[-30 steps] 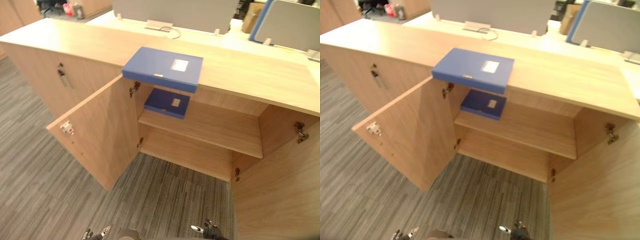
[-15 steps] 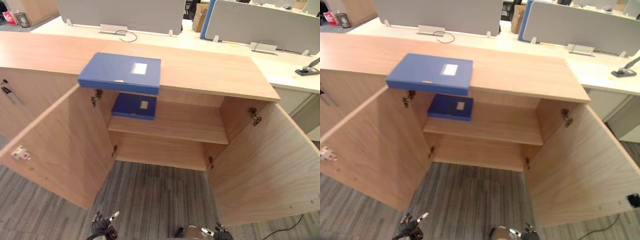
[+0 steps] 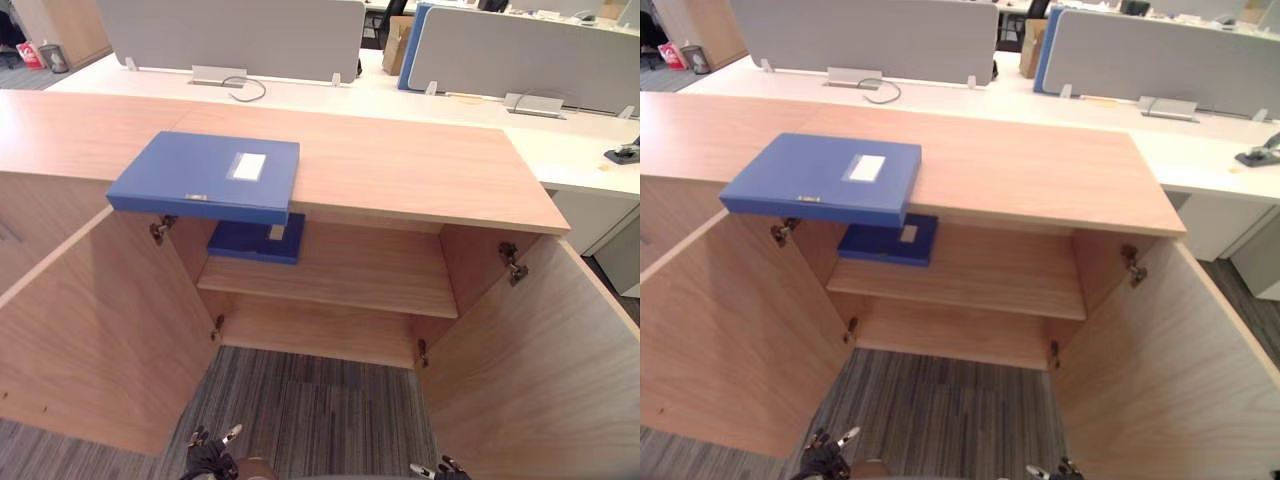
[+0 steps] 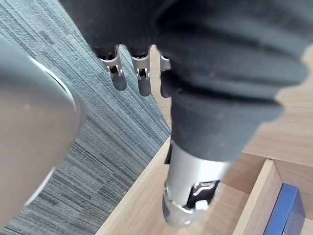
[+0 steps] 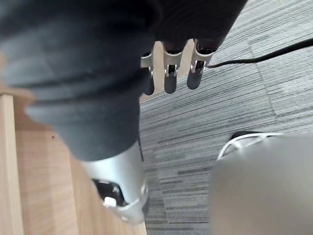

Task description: Walk over to the cabinet, pick up the folder, carry it to the office cabinet, place the folder inside the office cabinet, then close the office cabinet door

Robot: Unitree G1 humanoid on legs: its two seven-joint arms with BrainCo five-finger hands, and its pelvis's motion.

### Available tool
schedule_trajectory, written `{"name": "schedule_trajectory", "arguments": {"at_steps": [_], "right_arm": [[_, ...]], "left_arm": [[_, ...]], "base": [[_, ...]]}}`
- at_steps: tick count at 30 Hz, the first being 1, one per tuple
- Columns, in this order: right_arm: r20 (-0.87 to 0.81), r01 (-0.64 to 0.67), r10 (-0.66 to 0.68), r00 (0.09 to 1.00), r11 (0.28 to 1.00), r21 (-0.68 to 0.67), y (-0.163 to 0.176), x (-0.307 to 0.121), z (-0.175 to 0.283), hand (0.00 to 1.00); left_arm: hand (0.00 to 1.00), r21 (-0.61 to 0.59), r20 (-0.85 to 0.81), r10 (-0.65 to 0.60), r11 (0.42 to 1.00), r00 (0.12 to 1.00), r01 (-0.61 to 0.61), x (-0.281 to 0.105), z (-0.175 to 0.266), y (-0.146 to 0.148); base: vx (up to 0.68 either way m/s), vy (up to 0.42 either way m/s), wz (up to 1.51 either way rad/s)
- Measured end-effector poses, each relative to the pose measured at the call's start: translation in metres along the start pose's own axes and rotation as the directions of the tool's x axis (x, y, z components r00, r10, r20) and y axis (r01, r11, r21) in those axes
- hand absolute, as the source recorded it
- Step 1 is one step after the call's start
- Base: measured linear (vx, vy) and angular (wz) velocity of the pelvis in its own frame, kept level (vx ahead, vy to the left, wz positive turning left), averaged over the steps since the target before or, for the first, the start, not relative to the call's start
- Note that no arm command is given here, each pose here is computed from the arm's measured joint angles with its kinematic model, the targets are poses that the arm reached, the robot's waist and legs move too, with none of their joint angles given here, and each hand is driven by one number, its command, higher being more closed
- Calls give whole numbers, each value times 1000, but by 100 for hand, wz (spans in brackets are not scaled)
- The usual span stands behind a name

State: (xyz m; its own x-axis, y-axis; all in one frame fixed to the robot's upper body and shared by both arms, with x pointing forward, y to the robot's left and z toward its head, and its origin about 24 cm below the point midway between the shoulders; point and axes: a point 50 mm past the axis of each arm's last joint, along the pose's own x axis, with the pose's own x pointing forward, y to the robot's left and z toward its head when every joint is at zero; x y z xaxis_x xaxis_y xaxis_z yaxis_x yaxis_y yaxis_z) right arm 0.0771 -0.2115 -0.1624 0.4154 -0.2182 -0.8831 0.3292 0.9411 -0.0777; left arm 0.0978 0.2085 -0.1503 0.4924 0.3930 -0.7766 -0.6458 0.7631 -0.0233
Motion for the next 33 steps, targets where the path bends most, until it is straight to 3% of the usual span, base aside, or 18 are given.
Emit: {"name": "schedule_trajectory", "arguments": {"at_steps": [2,5,17,21,25,29,33], "right_arm": [[33,-36,36,999,999,-3,24,6,21,0],[14,-93,92,996,995,35,47,3,13,0],[-65,-46,53,996,993,106,33,0,-11,0],[-70,-42,47,996,996,74,24,0,-12,0],[-68,-44,46,997,998,40,19,1,-10,0],[-72,-67,65,995,997,-29,20,1,-11,0],[-85,-89,82,993,992,-89,22,1,-9,0]], "left_arm": [[0,36,7,-16,999,1000,16,0,2,-3],[0,36,-7,11,999,1000,-11,1,0,8],[0,64,-50,27,998,998,-24,1,-7,18],[0,-21,-68,-34,999,997,32,-1,-10,17],[0,-191,-25,-111,976,994,104,-8,-5,12],[0,-368,186,-243,881,952,297,-20,35,-16],[0,-418,408,-251,803,878,424,-35,85,-31]], "base": [[181,327,-39],[176,288,5],[56,28,3],[-84,-54,-6],[-96,20,-4],[-48,48,5],[42,15,9]]}}
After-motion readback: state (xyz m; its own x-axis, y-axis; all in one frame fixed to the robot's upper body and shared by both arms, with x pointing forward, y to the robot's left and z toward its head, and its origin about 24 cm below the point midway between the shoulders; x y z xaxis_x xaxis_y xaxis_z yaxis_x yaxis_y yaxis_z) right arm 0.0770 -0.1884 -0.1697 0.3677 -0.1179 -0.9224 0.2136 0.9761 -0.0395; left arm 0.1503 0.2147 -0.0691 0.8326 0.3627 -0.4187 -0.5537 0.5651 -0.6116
